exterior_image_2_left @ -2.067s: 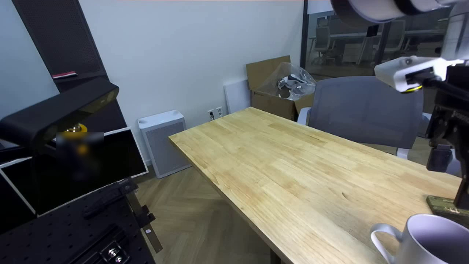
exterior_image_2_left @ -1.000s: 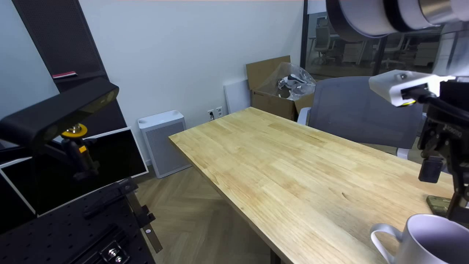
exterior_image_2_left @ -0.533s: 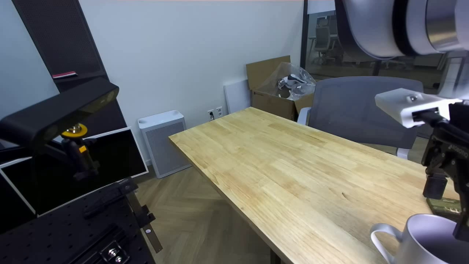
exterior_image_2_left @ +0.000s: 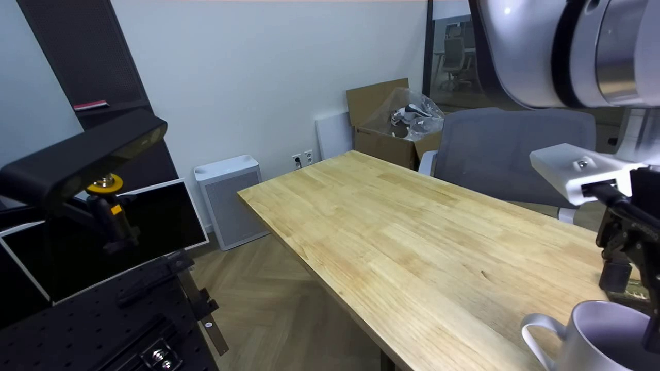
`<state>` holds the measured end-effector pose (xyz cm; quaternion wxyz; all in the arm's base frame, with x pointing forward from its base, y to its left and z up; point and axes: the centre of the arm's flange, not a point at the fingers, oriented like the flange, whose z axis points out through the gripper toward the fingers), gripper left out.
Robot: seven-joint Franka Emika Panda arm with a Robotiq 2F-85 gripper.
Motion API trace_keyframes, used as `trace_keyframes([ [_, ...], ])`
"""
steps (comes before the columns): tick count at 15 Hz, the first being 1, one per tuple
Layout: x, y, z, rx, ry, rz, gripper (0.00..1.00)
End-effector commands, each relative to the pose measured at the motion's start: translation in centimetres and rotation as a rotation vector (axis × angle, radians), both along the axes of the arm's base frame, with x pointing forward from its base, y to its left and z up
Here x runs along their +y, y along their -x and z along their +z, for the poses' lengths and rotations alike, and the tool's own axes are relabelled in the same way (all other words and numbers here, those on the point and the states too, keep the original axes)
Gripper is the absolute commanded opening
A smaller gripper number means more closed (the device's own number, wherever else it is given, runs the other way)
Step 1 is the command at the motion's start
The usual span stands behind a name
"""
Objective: Move the mug to the left.
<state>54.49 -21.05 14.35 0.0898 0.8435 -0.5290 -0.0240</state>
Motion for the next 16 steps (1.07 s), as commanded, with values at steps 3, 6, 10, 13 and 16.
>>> trace_keyframes([
  [3, -0.1, -0.7, -0.7, -0.031, 0.02, -0.014, 1.0],
  [6, -0.1, -0.6, -0.9, -0.046, 0.026, -0.026, 1.0],
  [10, 0.2, -0.3, -1.5, -0.042, 0.018, -0.053, 1.0],
  [13, 0.7, 0.1, -2.3, -0.029, 0.017, -0.067, 1.0],
  [16, 1.0, 0.2, -2.9, -0.019, 0.018, -0.07, 1.0],
])
